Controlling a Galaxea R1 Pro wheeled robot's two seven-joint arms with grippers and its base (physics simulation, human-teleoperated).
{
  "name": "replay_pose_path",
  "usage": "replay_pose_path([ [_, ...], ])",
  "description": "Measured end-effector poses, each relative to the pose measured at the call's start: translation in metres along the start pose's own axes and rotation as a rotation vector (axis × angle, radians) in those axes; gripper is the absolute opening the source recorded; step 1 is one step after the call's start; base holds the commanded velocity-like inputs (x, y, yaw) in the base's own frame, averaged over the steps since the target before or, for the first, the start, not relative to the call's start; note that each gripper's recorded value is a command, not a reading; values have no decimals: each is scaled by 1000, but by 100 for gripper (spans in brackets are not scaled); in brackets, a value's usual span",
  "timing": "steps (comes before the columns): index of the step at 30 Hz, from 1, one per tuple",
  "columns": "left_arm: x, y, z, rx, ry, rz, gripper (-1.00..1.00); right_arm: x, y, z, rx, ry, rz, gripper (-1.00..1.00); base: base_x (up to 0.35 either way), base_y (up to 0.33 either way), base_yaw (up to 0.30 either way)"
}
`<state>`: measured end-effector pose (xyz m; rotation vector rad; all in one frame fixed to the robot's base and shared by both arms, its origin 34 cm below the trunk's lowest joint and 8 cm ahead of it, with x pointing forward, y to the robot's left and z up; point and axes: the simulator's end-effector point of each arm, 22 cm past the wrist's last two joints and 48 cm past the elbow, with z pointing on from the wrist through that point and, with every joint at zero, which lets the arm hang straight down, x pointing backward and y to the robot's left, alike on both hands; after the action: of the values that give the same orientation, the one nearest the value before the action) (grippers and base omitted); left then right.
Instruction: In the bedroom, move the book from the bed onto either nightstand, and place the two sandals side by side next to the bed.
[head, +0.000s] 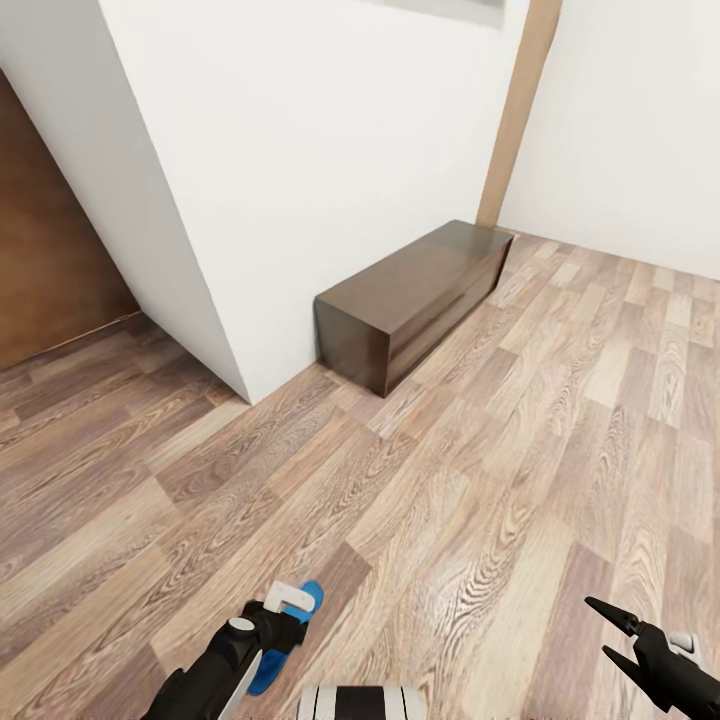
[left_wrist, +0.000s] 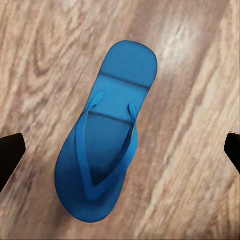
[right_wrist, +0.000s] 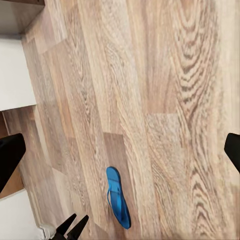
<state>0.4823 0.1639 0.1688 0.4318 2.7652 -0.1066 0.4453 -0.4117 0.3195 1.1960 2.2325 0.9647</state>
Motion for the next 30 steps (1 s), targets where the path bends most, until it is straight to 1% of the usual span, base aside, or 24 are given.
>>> replay_pose_path([
  [16, 29, -4, 18, 15, 61, -10, 100, 8, -25, 9, 55, 25, 24, 100, 0, 0, 0],
  [25, 48, 1, 28, 14, 96, -13, 100, 13, -40, 13, 86, 40, 38, 100, 0, 0, 0],
  [26, 47, 1, 28, 14, 93, -13, 100, 13, -40, 13, 86, 40, 38, 100, 0, 0, 0],
  [27, 39, 2, 28, 12, 54, -12, 100, 12, -40, 13, 86, 39, 38, 100, 0, 0, 0],
  [30, 30, 2, 28, 10, 18, -12, 100, 12, -40, 13, 86, 39, 38, 100, 0, 0, 0],
])
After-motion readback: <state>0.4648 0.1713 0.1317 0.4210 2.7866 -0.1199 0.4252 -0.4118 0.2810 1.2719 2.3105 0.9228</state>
